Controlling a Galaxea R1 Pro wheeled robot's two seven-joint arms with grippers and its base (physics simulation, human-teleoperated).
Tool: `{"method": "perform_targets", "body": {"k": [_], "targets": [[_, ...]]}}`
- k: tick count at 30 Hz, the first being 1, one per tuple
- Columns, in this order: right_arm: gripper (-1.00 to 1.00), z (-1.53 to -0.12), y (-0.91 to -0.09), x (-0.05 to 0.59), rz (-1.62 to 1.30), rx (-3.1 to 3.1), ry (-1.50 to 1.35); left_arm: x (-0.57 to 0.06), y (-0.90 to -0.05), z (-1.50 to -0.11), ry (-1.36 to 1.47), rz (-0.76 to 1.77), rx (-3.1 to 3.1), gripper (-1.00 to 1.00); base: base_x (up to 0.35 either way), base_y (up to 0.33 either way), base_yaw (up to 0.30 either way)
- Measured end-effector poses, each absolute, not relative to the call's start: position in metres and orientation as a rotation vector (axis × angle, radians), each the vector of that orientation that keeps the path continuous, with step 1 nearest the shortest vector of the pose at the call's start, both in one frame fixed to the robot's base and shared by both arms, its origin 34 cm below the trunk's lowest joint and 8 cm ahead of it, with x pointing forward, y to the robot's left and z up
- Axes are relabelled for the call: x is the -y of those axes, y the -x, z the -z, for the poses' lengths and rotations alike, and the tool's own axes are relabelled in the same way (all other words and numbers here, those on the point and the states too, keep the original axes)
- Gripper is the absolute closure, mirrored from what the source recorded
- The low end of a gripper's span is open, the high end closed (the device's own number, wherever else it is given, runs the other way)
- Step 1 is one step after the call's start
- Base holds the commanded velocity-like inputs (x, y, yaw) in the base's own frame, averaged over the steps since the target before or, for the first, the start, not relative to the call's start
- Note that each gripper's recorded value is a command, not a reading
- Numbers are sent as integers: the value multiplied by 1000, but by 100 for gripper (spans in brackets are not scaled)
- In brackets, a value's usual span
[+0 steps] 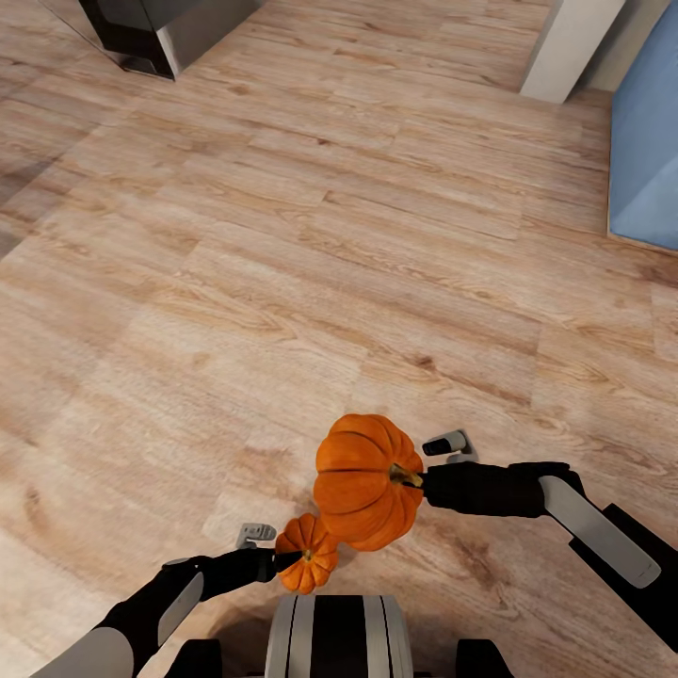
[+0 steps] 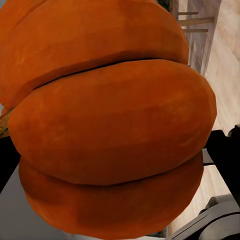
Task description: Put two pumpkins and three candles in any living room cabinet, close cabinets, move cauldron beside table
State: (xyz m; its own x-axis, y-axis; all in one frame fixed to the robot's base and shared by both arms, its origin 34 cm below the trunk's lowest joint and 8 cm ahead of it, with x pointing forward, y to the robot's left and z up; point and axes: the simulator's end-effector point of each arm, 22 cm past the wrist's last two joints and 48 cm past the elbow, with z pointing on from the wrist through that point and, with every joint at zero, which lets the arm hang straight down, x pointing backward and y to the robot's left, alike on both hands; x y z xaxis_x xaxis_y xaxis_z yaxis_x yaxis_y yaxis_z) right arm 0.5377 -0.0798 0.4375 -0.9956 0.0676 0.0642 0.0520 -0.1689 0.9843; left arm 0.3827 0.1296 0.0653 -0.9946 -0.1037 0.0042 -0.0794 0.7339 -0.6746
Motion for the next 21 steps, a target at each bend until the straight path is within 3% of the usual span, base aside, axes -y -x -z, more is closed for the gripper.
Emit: {"method": "perform_targets", "body": {"k": [21], "targets": [[100, -455, -539, 80, -2374, -2004, -100, -139, -406, -76, 170, 1092, -2848, 100, 0, 0, 0]]}}
